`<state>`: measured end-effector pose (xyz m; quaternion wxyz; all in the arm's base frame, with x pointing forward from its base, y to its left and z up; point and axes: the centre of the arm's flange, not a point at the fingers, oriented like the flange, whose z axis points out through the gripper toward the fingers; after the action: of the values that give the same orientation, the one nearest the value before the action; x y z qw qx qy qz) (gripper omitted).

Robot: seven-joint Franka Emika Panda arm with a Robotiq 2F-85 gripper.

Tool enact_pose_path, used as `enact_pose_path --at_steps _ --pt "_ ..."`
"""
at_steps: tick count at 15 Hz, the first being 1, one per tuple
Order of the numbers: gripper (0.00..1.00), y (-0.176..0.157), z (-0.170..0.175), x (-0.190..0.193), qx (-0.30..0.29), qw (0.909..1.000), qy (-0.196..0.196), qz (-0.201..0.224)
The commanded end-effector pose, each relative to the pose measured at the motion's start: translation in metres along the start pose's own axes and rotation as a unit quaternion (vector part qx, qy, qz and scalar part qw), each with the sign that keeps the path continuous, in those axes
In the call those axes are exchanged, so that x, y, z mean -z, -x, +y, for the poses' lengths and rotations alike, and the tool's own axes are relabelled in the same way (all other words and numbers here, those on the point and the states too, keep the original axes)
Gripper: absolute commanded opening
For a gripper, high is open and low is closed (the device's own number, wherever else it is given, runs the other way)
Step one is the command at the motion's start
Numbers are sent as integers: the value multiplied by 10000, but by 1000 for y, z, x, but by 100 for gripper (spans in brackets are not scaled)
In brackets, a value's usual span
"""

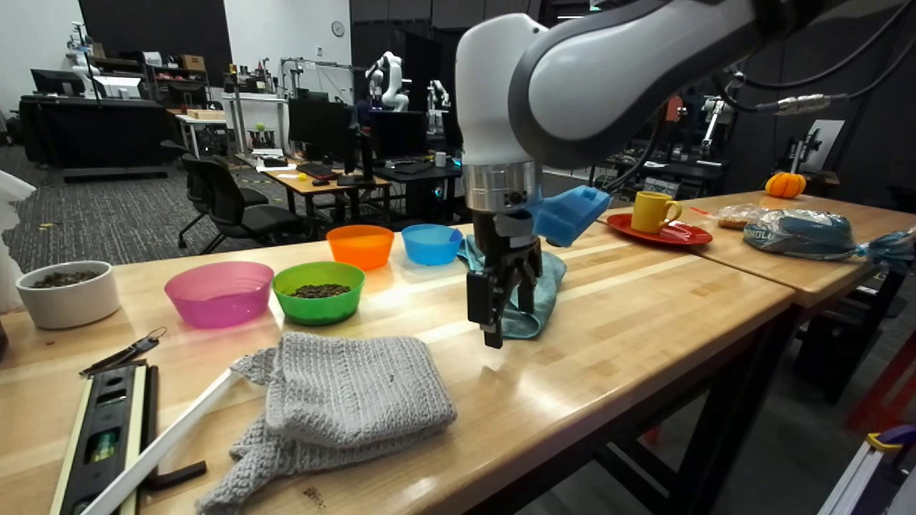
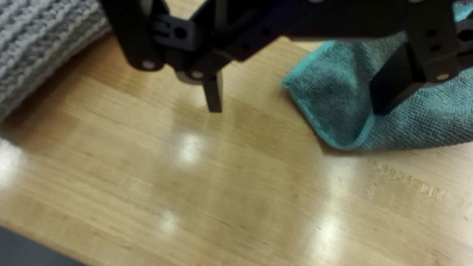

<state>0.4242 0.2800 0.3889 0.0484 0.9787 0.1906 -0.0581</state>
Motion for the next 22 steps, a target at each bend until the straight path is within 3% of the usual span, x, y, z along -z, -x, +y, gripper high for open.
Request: enact_pose_path --at_steps 1,8,9,11,13,21,22 --pt "100 -4 -2 -8 202 9994 178 222" --pt "100 -15 1 -13 351 9980 351 401" --pt "95 -15 3 -12 349 9979 354 405" --pt "71 -16 4 -11 334 9980 355 409" --pt "64 -16 5 -10 326 9980 345 422" --pt "1 -8 17 -5 159 9993 205 254" --pt "0 -6 19 -6 130 9995 178 216"
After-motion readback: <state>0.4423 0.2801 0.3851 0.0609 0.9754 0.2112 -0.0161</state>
